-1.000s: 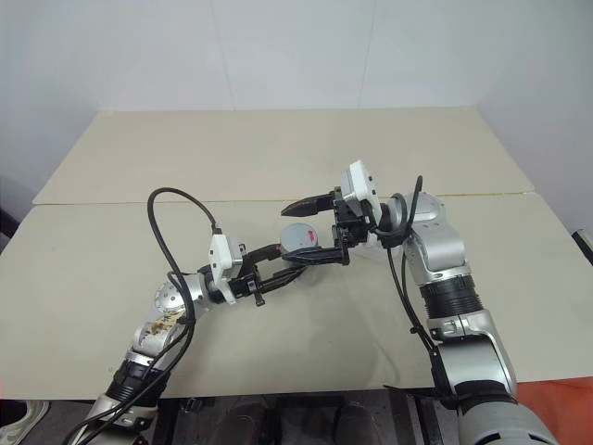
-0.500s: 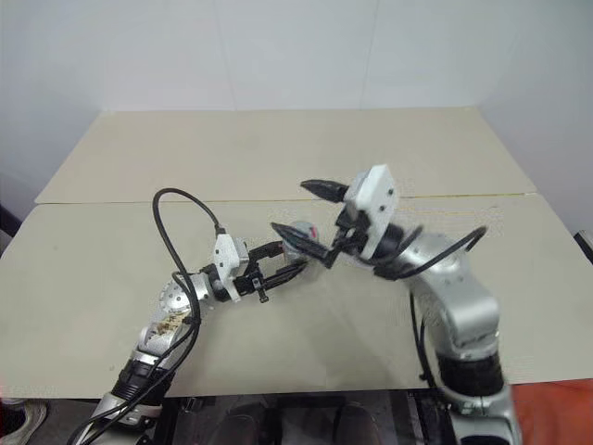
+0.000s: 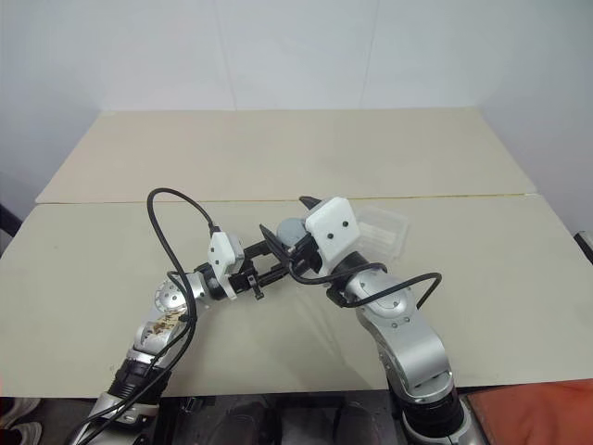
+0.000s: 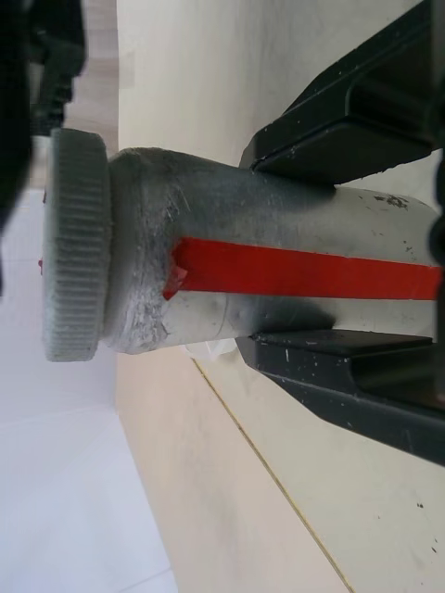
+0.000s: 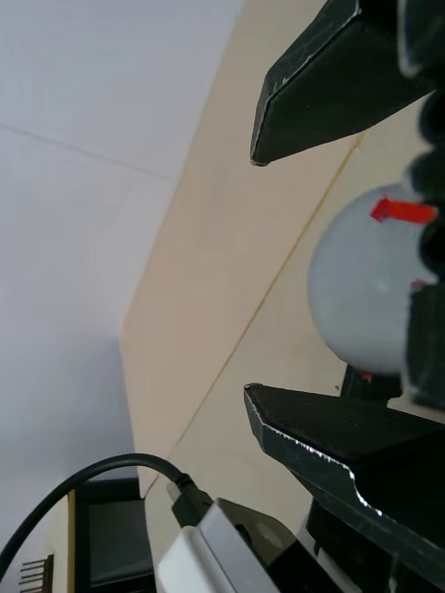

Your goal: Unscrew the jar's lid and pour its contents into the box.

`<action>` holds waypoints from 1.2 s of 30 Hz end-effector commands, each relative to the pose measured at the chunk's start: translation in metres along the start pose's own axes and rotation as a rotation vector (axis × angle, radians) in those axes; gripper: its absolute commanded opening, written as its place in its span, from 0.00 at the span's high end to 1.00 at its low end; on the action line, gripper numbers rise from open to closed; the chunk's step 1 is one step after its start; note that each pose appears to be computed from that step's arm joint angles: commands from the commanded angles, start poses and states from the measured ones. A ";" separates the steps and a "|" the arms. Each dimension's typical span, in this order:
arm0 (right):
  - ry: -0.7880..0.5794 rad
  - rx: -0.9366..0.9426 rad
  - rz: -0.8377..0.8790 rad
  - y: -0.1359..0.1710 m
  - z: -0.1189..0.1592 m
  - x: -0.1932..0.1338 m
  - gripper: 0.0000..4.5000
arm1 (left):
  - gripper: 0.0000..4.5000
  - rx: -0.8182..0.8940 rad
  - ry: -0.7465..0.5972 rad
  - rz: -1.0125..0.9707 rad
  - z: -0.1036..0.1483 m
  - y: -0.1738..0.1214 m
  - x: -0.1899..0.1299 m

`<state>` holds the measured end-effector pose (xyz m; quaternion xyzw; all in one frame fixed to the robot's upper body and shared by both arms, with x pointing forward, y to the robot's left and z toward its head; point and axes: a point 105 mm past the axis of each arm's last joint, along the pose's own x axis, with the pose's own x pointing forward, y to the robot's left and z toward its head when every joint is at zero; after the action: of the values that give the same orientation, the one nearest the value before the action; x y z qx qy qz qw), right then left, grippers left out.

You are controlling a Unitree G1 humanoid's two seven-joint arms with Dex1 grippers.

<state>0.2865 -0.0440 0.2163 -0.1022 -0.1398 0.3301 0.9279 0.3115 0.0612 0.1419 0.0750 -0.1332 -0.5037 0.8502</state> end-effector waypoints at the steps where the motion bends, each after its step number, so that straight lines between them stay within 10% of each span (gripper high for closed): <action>1: -0.036 -0.015 -0.010 0.002 0.008 -0.001 0.02 | 0.59 0.031 -0.034 0.012 0.010 0.004 0.000; 36: 0.046 -0.007 -0.053 -0.008 -0.008 -0.026 0.02 | 0.59 0.026 -0.011 0.073 0.002 0.018 -0.015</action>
<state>0.2815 -0.0669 0.1955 -0.1113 -0.1015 0.2991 0.9423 0.3190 0.0807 0.1339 0.0724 -0.1196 -0.4751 0.8688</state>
